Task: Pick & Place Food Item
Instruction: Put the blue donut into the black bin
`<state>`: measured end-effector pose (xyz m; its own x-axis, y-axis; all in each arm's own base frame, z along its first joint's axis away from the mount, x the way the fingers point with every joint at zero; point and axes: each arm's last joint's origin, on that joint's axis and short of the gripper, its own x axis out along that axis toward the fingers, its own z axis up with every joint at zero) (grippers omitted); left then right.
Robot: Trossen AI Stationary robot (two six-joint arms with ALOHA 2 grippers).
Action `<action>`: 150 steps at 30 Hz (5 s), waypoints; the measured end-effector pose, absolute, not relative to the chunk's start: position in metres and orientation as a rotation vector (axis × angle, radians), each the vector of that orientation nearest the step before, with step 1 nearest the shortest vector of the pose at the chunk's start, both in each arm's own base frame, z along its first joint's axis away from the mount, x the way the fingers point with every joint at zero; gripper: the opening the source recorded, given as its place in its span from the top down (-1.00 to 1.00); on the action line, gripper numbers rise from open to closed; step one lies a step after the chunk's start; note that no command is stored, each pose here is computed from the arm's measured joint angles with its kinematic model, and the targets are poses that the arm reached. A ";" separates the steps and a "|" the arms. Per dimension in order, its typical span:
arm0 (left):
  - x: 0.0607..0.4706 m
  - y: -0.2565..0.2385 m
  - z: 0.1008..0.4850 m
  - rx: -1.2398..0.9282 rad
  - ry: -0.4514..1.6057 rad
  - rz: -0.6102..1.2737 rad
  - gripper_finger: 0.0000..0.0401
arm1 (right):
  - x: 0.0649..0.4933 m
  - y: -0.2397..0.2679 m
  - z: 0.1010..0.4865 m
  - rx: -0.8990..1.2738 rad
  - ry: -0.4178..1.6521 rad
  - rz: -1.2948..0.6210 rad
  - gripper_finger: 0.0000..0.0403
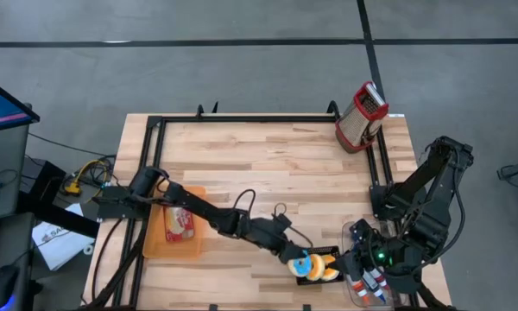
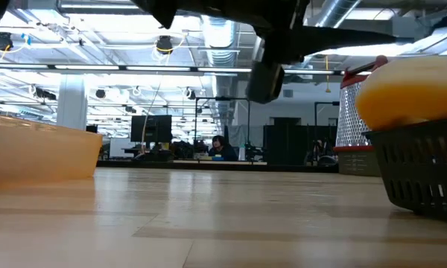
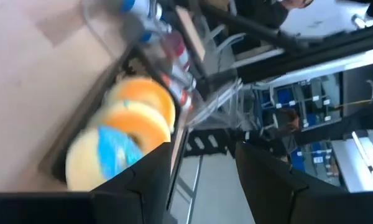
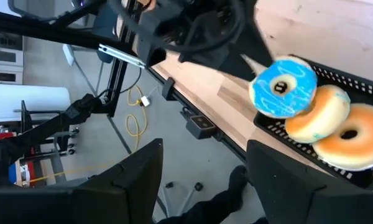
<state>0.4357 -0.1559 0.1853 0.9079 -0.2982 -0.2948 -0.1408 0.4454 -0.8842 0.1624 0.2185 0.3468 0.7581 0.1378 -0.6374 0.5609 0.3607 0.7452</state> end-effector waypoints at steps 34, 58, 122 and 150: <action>0.185 -0.145 0.303 -0.653 0.588 0.189 0.12 | 0.358 0.172 0.250 1.035 0.869 -0.036 0.03; 0.172 -0.162 0.285 -0.713 0.537 0.179 0.12 | 0.395 0.183 0.159 0.747 1.357 0.051 0.46; 0.179 -0.168 0.301 -0.788 0.347 0.155 0.30 | 0.271 0.235 0.229 0.395 1.454 -0.269 -0.15; 0.176 -0.172 0.302 -0.804 0.345 0.130 0.30 | 0.296 0.226 0.226 0.469 1.373 -0.154 0.18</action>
